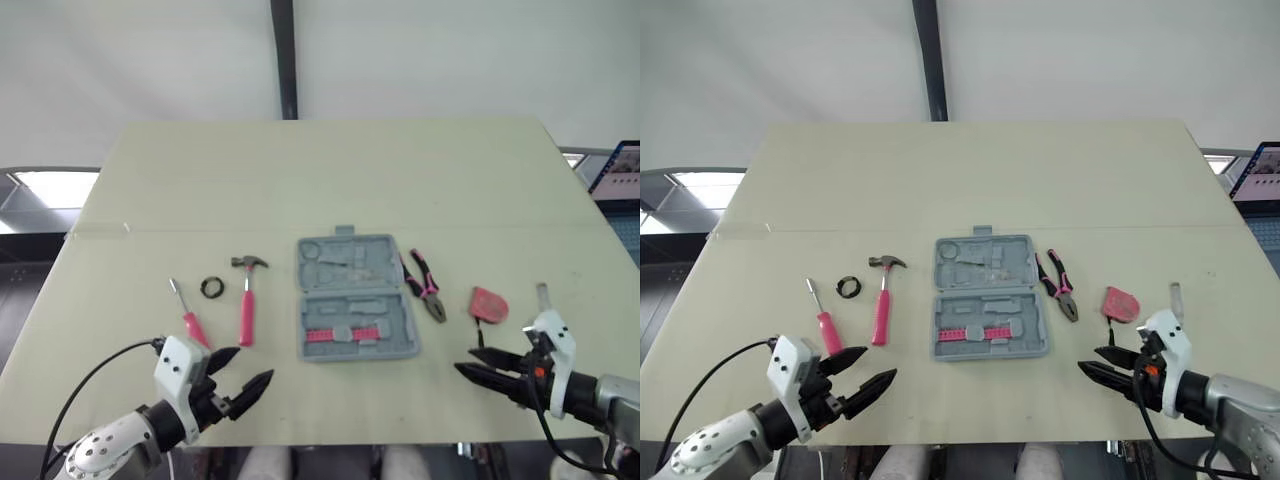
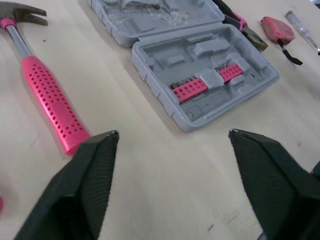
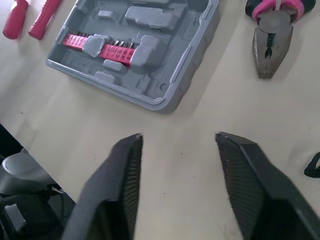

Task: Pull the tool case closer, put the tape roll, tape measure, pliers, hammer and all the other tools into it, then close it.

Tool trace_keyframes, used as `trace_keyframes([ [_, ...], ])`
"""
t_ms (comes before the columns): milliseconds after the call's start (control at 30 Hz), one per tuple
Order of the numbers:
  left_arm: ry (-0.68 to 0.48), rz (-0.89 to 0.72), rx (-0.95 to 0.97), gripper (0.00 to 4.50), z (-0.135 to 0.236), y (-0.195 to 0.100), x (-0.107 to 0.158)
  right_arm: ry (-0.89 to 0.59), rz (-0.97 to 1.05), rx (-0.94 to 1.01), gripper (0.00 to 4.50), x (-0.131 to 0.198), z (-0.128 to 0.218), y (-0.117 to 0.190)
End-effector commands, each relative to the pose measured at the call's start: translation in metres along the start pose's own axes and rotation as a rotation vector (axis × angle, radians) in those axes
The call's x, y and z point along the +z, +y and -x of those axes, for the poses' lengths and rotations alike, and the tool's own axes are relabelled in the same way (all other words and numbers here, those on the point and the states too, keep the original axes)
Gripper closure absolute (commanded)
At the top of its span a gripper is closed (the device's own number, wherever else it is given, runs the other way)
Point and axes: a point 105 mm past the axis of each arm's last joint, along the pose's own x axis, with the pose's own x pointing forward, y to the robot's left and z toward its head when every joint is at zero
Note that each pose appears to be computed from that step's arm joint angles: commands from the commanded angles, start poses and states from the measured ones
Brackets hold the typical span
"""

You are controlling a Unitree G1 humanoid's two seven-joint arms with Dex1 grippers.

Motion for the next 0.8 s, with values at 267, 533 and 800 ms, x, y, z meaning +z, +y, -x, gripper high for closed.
trace_keyframes([
  [267, -0.023, -0.102, -0.023, 4.44, -0.041, 0.029, 0.032, -0.018, 0.128, -0.037, 4.50, 0.029, -0.035, -0.024],
  [533, 0.096, -0.146, -0.001, 4.44, -0.066, 0.060, 0.037, -0.008, 0.126, -0.053, 4.50, 0.061, -0.066, -0.034],
  [800, 0.153, -0.108, -0.052, 4.44, -0.082, 0.060, 0.029, 0.022, 0.138, -0.056, 4.50, 0.075, -0.091, -0.028],
])
